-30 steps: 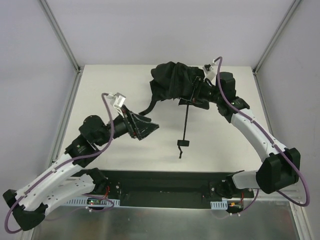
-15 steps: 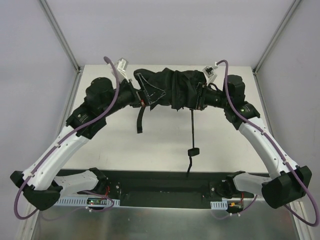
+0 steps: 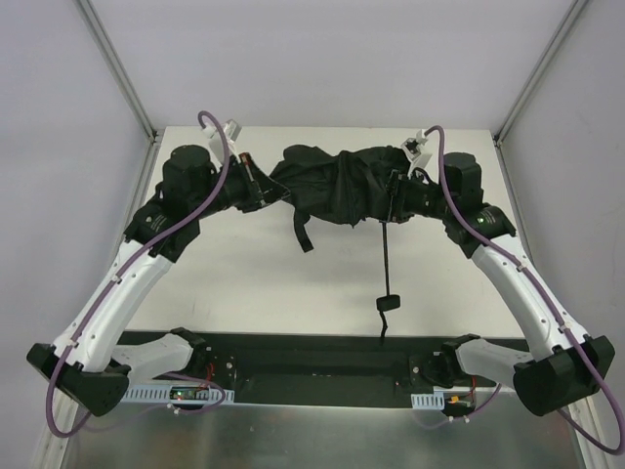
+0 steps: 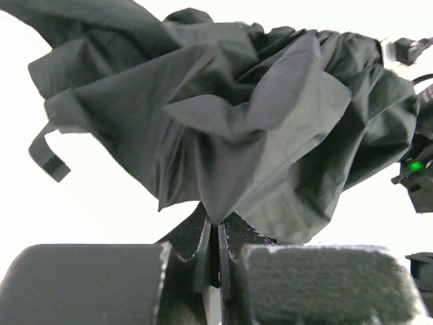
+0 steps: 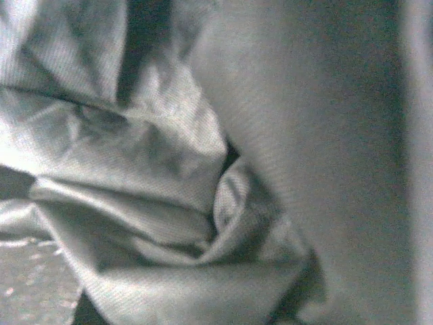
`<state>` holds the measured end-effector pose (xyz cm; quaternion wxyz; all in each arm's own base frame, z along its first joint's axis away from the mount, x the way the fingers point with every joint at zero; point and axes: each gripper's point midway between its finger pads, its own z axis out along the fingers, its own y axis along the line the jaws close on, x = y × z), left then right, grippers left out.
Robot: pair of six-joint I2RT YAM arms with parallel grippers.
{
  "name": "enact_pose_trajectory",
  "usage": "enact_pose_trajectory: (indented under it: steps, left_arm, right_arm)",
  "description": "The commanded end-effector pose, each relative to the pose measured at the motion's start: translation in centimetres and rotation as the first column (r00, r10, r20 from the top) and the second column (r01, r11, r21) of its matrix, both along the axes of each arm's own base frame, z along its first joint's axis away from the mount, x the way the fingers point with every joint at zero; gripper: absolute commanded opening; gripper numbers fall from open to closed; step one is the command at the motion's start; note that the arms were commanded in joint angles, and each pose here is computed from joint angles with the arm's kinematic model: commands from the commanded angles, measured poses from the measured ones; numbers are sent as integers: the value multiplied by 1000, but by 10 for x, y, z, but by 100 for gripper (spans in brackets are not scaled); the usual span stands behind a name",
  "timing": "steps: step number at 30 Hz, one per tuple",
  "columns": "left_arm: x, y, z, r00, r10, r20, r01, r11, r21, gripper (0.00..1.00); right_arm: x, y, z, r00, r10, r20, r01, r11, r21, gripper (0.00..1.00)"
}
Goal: Put away the umbrella
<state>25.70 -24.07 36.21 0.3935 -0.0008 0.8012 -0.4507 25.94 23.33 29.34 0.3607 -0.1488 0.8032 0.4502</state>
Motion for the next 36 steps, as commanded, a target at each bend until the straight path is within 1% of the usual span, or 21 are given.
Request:
enact_pose_trajectory:
  steps: [1,2,3,4,6,7,8,9,11,12,13,14,15,17,19,24,27,29,32,34,36]
  left_arm:
    - [-23,16,-12,997,-75,-21,75,997,-7,0]
    - [-25,16,-14,996,-88,-29,88,996,-9,2]
    - [-25,17,-14,996,-86,-39,86,996,-8,21]
    - [-23,18,-12,996,-79,-40,79,997,-8,36]
    - [-22,19,1,997,-71,-8,71,997,-11,55]
    - [-21,21,9,998,-56,13,56,998,-12,59]
    - [-21,23,19,998,-48,41,49,999,-16,60]
    - [-22,24,29,997,-43,67,44,999,-19,59]
    - [-24,22,42,996,-38,79,41,998,-43,51]
    - [-25,18,47,996,-41,75,46,997,-56,49]
    - [-26,11,50,996,-55,69,60,996,-63,50]
    - [-28,-2,49,995,-86,57,89,994,-59,55]
    - [-32,-11,54,992,-106,71,110,992,-53,63]
    - [-33,-38,49,986,-153,67,154,988,-21,80]
    - [-33,-57,42,980,-194,32,195,981,-14,84]
    - [-22,-92,41,960,-279,6,280,960,-11,82]
    - [-14,-109,31,951,-306,-31,306,952,-6,82]
    - [-9,-118,16,947,-314,-73,315,949,2,78]
    - [-7,-121,-2,940,-322,-113,326,945,19,64]
    - [-6,-116,-20,940,-310,-141,320,946,55,35]
    - [-7,-105,-50,937,-283,-203,305,948,85,16]
  right_arm:
    - [-1,-6,27,993,7,122,-9,1000,19,0]
    - [-1,-5,26,993,13,118,-16,1000,22,0]
    - [0,-4,26,994,10,108,-13,1000,22,0]
    - [0,-4,24,995,7,98,-9,1000,20,0]
    - [5,-9,18,996,-36,87,38,999,-19,0]
    - [9,-14,14,994,-72,85,77,996,-54,0]
    - [13,-20,8,989,-121,84,130,986,-108,0]
    - [15,-25,5,983,-161,86,173,971,-164,0]
    - [16,-31,2,968,-225,109,246,935,-255,0]
    - [19,-37,2,953,-275,130,302,906,-297,0]
    - [19,-39,0,941,-306,146,338,880,-332,0]
    - [20,-41,-3,928,-337,156,371,855,-362,0]
    - [22,-46,-4,909,-380,170,416,823,-387,0]
    - [22,-46,-8,896,-414,160,443,804,-397,0]
    - [23,-45,-6,883,-442,157,467,792,-393,0]
    - [21,-38,-3,884,-436,172,466,789,-400,0]
    - [20,-37,-3,881,-442,169,471,789,-395,0]
    - [18,-35,-1,885,-436,167,465,797,-386,0]
    - [14,-32,-5,899,-410,155,437,810,-391,0]
    - [9,-24,-14,928,-345,138,371,833,-410,0]
    - [4,-20,-29,949,-297,107,313,842,-440,0]
